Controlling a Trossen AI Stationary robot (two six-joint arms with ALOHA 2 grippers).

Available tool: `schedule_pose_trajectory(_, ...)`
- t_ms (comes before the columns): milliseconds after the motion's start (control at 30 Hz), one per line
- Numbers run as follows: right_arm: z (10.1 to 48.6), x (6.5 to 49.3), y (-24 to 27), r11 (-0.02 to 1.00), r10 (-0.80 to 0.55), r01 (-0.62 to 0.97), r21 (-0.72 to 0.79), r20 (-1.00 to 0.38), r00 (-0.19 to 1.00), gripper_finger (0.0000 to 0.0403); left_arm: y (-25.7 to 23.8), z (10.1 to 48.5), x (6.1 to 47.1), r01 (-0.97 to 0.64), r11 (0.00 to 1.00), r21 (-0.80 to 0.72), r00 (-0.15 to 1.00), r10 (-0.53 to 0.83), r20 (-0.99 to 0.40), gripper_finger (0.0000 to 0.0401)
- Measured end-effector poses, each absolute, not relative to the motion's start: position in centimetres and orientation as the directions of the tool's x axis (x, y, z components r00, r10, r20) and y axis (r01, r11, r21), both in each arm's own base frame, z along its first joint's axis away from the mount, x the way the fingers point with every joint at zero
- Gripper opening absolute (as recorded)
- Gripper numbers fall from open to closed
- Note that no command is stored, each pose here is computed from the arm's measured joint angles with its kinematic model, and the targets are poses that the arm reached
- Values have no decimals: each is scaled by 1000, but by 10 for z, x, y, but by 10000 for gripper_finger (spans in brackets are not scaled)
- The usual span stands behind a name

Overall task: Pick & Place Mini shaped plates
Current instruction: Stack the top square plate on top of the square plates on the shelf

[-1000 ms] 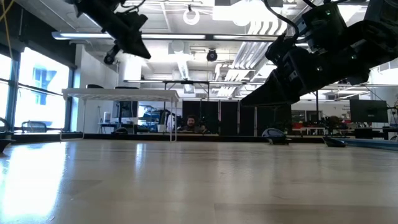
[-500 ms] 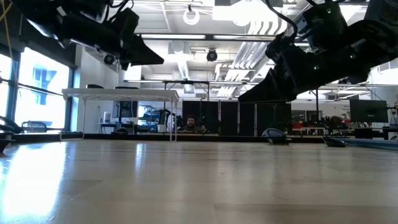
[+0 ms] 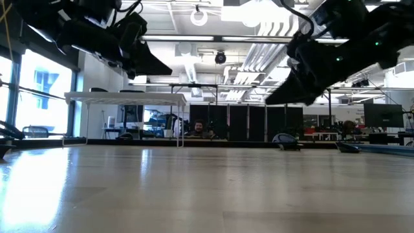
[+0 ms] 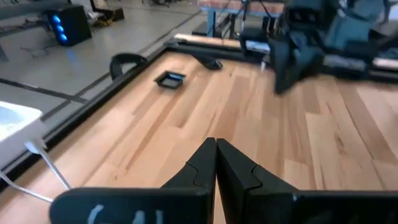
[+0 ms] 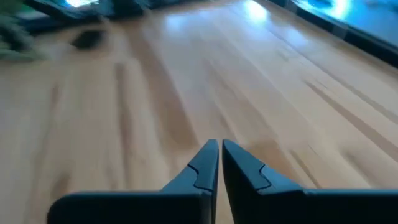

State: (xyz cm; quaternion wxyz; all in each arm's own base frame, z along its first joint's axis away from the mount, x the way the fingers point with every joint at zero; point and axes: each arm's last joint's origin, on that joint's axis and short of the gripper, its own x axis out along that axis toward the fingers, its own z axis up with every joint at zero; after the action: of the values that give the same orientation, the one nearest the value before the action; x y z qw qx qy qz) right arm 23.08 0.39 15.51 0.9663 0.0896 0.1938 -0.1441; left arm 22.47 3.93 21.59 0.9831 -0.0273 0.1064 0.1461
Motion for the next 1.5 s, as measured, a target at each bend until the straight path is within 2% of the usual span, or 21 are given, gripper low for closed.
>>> schedule_pose_trajectory(200,163,189,-9,803,-443,589,88,-574,689,57,39,215,225,-276,961,-30,938,262,-225,7)
schedule_pose_trajectory(400,167,153,-28,554,-605,827,99,-635,480,113,39,215,225,-276,961,-30,939,263,-223,7)
schedule_pose_trajectory(533,165,144,-44,419,-641,901,113,-666,382,137,39,215,225,-275,961,-30,939,262,-223,7)
schedule_pose_trajectory(700,159,139,-65,346,-635,935,80,-714,296,146,39,215,225,-275,961,-30,939,262,-223,7)
schedule_pose_trajectory(833,158,134,-76,294,-628,951,97,-730,269,145,39,215,225,-276,961,-31,939,262,-223,7)
schedule_pose_trajectory(1100,165,141,-98,332,-635,918,215,-669,386,145,39,215,225,-276,961,-31,939,262,-223,7)
schedule_pose_trajectory(1233,159,142,-111,285,-653,935,214,-670,352,143,39,215,225,-276,961,-31,939,262,-223,7)
schedule_pose_trajectory(1400,151,148,-129,288,-633,914,287,-659,406,142,39,215,225,-276,961,-31,939,262,-224,7)
schedule_pose_trajectory(1500,149,150,-139,256,-631,928,269,-681,371,142,39,215,225,-276,961,-31,939,262,-223,7)
